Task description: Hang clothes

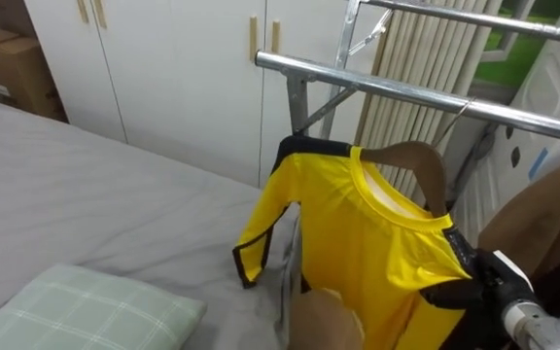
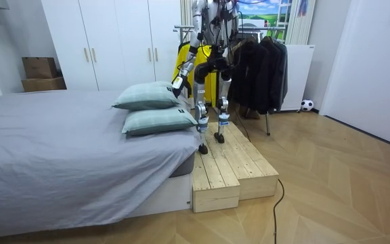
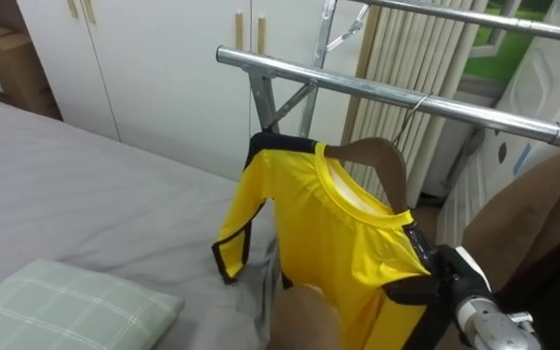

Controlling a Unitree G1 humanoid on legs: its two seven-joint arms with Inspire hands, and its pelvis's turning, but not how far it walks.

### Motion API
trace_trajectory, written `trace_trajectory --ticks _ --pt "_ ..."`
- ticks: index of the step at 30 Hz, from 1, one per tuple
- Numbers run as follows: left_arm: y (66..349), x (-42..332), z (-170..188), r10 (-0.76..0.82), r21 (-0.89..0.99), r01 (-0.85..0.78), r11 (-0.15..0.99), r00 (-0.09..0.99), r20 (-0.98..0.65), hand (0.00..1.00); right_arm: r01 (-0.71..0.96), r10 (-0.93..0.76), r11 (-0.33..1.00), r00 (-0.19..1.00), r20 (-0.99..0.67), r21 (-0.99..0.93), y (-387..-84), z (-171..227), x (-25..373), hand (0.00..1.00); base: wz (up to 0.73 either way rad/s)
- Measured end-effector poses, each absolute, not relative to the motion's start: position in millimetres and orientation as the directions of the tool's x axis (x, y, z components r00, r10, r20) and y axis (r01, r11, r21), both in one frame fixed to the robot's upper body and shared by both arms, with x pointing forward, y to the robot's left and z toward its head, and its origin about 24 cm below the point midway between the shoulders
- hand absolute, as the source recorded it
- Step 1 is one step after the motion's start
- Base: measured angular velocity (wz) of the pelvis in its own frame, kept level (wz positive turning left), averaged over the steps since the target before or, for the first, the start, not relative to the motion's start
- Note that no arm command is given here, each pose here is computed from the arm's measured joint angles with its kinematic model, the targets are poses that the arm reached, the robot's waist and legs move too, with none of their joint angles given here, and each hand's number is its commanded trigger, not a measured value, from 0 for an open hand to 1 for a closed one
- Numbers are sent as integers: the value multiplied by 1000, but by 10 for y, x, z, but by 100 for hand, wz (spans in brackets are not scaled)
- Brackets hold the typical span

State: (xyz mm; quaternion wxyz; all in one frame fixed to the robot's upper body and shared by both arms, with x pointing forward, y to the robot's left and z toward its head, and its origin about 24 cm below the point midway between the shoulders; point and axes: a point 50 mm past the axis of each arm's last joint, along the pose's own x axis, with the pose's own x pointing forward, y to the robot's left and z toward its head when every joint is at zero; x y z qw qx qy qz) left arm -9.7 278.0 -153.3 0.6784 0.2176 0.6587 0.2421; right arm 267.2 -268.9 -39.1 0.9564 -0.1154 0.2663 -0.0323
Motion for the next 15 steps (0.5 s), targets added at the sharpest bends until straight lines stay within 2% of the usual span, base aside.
trace_trajectory --ticks 14,15 --pt "2782 -187 -1525 617 616 -38 786 9 -787 0 16 -140 969 857 -496 -245 -2703 -434 2624 99 2" --pt "2782 -186 -1525 617 616 -38 786 9 -787 0 17 -140 969 857 -496 -245 -2703 -434 2623 73 0"
